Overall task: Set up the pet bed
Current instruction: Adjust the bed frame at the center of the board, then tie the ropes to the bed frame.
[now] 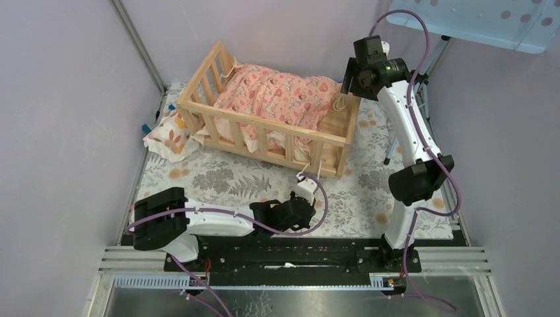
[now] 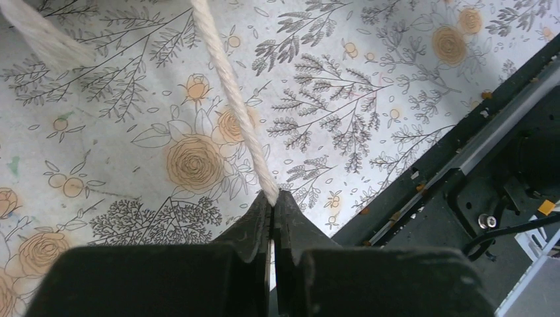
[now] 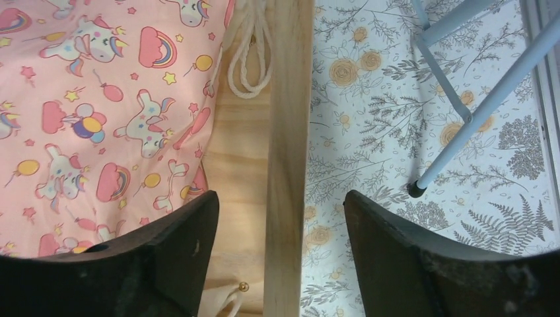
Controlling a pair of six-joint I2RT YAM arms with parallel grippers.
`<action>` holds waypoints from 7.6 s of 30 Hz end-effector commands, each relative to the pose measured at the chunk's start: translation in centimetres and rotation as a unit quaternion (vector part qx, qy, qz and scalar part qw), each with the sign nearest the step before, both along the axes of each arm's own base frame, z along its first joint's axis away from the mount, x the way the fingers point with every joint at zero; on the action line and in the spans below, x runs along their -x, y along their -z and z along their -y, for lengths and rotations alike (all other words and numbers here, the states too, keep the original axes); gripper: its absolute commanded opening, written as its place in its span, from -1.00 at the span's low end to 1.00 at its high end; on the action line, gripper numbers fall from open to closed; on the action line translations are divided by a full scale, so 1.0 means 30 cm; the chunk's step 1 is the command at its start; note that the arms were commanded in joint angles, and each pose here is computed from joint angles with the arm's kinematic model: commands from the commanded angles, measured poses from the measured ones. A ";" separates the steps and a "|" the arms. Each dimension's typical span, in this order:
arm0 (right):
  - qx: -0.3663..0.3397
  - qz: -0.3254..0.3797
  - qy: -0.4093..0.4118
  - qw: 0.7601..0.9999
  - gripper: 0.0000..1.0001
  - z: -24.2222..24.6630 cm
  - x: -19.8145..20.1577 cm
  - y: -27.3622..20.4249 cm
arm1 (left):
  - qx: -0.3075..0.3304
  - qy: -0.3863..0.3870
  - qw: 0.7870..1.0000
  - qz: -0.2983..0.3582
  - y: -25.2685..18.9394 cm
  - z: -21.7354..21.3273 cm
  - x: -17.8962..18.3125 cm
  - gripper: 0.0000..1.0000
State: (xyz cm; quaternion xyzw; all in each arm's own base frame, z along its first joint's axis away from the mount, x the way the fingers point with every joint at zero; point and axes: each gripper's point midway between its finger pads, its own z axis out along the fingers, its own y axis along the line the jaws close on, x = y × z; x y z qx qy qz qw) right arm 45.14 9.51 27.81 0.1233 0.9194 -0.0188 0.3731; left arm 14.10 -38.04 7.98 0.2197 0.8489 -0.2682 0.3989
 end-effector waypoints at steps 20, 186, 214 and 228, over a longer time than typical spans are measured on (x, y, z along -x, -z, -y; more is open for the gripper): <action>-0.082 0.258 -0.067 0.960 0.99 0.074 0.453 -0.317 | 0.123 -0.052 0.990 0.050 -0.231 -0.210 -0.017 0.29; -0.411 0.145 -0.123 0.892 -0.80 -0.552 0.704 0.674 | 0.093 -0.124 0.987 -0.036 -0.126 -0.276 -0.062 -1.00; -0.200 0.226 -0.076 0.950 0.14 -0.142 0.778 0.530 | 0.164 -0.082 0.978 -0.097 -0.108 0.069 -0.088 -1.00; -0.193 0.243 -0.061 0.949 0.18 -0.068 0.812 0.519 | 0.118 0.018 0.988 -0.097 0.018 0.285 -0.077 0.13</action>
